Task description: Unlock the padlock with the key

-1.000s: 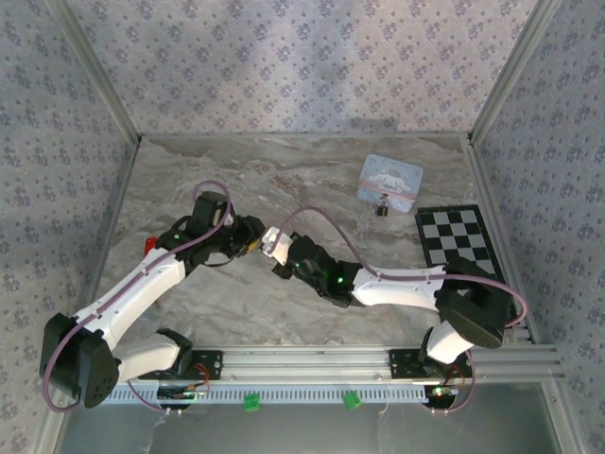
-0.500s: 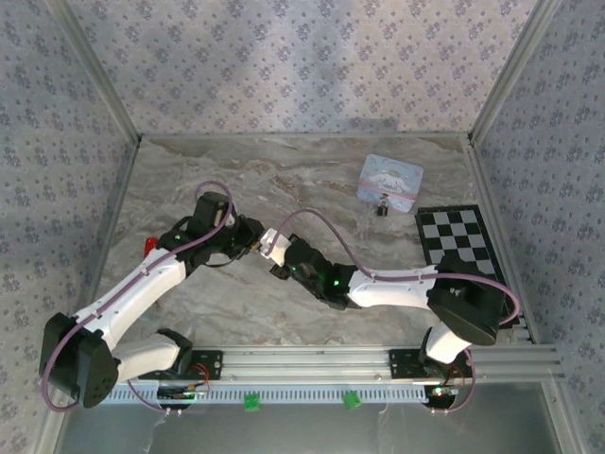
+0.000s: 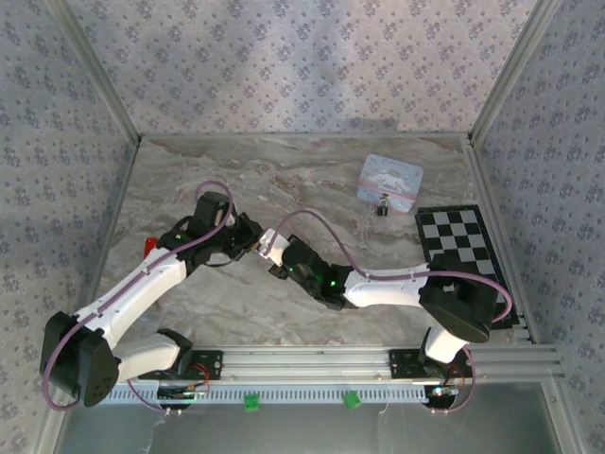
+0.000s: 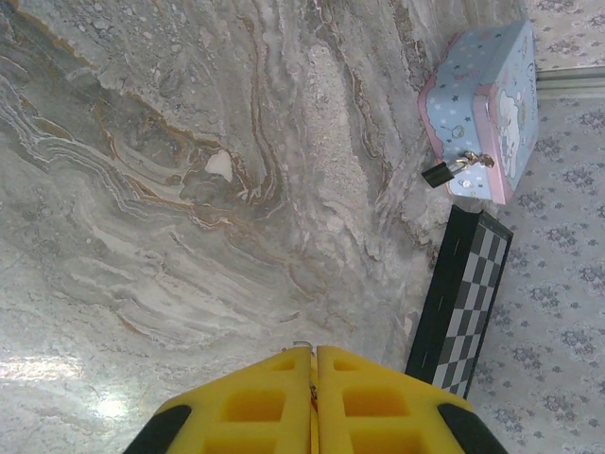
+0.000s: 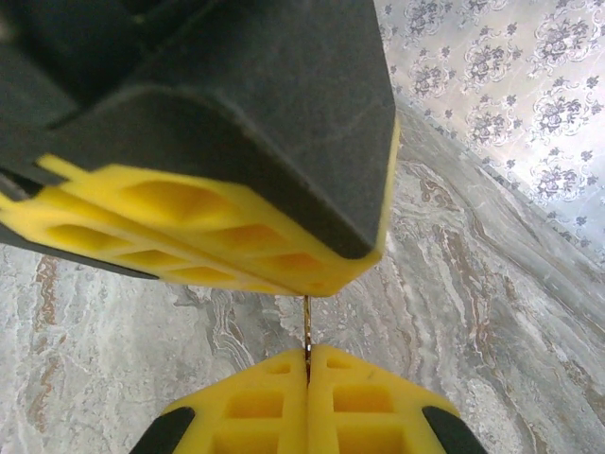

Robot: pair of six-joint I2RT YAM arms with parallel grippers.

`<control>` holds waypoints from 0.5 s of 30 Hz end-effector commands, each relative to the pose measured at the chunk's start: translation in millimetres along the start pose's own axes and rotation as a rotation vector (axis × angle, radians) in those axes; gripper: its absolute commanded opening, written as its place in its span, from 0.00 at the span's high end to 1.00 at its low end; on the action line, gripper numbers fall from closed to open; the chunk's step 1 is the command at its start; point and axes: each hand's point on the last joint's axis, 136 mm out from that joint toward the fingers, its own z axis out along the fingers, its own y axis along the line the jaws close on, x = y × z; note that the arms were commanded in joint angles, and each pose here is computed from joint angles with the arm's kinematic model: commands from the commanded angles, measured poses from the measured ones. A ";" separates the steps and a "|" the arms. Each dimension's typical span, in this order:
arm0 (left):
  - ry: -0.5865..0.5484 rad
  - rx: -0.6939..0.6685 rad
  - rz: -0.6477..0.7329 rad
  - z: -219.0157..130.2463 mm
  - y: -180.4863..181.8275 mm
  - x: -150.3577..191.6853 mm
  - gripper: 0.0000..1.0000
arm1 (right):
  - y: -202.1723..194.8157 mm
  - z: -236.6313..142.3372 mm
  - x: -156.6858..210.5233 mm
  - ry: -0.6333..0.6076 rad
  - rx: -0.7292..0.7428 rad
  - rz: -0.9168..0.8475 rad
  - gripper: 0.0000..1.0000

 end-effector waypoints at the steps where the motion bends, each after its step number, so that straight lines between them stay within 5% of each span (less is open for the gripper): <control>1: 0.008 0.022 0.008 1.1 -9.2 0.9 0.88 | -4.5 0.0 -25.1 -0.068 0.023 0.038 1.00; 15: 0.014 0.020 0.007 5.9 -7.1 1.1 0.95 | -6.2 -3.6 -29.4 -0.091 0.020 0.066 1.00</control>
